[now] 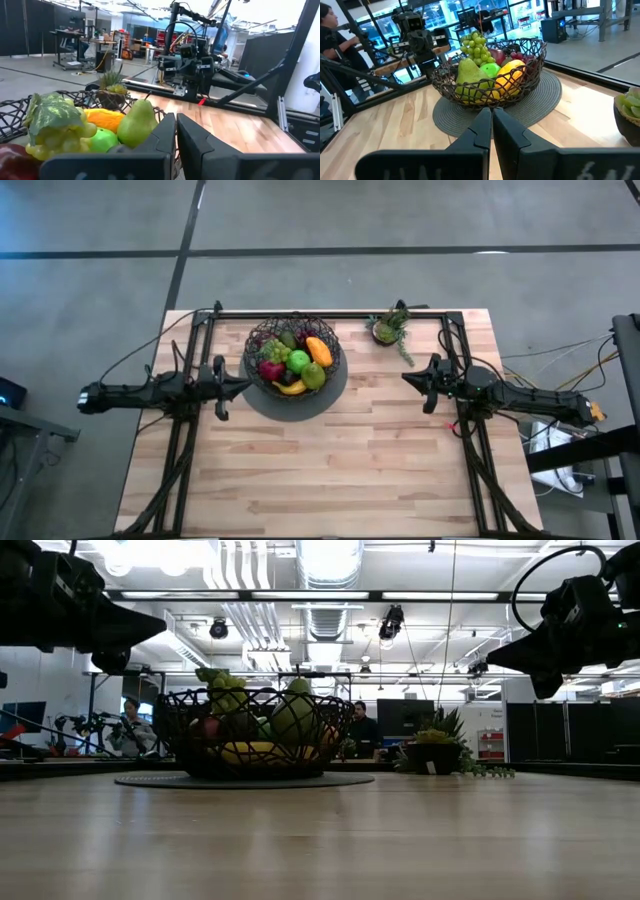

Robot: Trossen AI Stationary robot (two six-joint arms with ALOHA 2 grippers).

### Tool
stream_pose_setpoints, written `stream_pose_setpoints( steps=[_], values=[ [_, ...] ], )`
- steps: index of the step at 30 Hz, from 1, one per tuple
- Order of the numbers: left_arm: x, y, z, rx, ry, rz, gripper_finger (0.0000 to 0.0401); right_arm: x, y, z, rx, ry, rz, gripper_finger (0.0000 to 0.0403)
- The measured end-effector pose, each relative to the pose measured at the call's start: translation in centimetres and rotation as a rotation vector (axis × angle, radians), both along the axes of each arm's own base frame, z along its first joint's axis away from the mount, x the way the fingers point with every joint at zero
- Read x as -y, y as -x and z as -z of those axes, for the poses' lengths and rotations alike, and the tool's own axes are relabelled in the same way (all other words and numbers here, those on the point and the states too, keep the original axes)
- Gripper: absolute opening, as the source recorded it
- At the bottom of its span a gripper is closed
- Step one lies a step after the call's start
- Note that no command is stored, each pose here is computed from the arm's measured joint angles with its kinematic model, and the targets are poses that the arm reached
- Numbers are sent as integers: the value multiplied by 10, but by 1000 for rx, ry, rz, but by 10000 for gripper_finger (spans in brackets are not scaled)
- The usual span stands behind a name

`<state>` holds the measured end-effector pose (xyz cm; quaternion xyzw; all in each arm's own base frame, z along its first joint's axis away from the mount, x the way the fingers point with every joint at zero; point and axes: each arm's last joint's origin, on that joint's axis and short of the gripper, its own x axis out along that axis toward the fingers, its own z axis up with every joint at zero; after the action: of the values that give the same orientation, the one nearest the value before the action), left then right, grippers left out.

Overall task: Build produce basket
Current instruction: Return to Home Position

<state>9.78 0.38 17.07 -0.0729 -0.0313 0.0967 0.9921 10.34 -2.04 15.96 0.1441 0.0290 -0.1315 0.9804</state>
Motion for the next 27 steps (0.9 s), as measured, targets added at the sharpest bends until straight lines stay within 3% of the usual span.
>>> stream_pose_setpoints(
  steps=[14,27],
  values=[
    [3,-1,4,-60,-152,92,0,0,0,0,1,0,0,9],
    [3,-7,11,-144,-149,97,0,0,0,0,2,0,0,9]
  ],
)
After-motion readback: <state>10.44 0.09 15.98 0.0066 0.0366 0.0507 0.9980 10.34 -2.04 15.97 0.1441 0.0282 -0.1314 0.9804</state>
